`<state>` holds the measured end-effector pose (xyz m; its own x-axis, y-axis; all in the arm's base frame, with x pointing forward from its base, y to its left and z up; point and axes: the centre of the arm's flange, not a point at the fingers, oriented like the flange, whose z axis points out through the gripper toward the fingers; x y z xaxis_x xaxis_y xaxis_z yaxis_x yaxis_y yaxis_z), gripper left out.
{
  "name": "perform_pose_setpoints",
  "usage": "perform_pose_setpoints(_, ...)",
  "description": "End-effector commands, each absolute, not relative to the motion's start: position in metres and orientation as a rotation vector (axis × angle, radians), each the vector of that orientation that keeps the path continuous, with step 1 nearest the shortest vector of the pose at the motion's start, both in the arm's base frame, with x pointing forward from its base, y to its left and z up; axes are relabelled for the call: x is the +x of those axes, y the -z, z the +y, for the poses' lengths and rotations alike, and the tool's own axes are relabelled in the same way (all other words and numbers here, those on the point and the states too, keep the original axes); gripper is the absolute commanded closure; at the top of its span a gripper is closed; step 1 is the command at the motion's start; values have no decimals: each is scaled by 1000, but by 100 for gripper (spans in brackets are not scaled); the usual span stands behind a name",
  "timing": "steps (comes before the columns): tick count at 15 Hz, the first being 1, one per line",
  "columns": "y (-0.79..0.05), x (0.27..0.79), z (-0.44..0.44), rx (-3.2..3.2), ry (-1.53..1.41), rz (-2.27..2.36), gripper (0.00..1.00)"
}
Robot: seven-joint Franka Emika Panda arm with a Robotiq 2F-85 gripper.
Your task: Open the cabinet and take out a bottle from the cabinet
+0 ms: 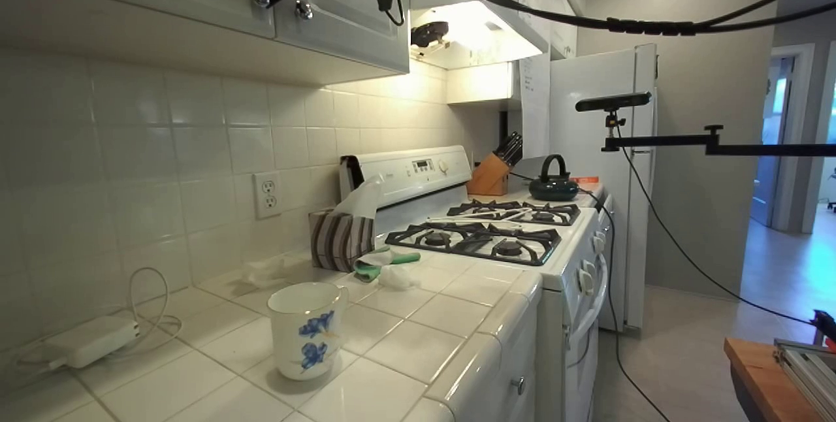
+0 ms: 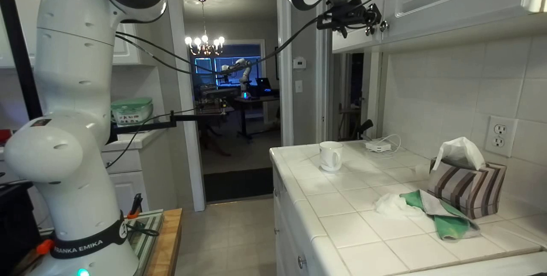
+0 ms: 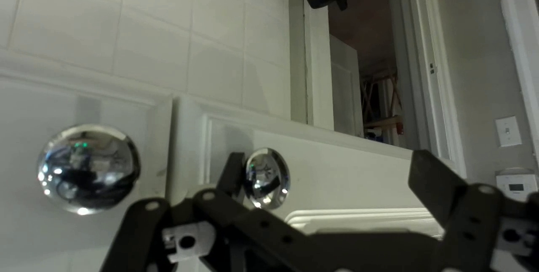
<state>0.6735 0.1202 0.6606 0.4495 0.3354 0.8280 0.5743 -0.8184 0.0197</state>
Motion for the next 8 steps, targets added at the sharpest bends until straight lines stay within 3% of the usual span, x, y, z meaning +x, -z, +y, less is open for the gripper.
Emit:
perform_pose_setpoints(1,-671,646,146,-2412,1229,-838,0)
perform_pose_setpoints(8,-677,589,167,-2406,1125,-866,0)
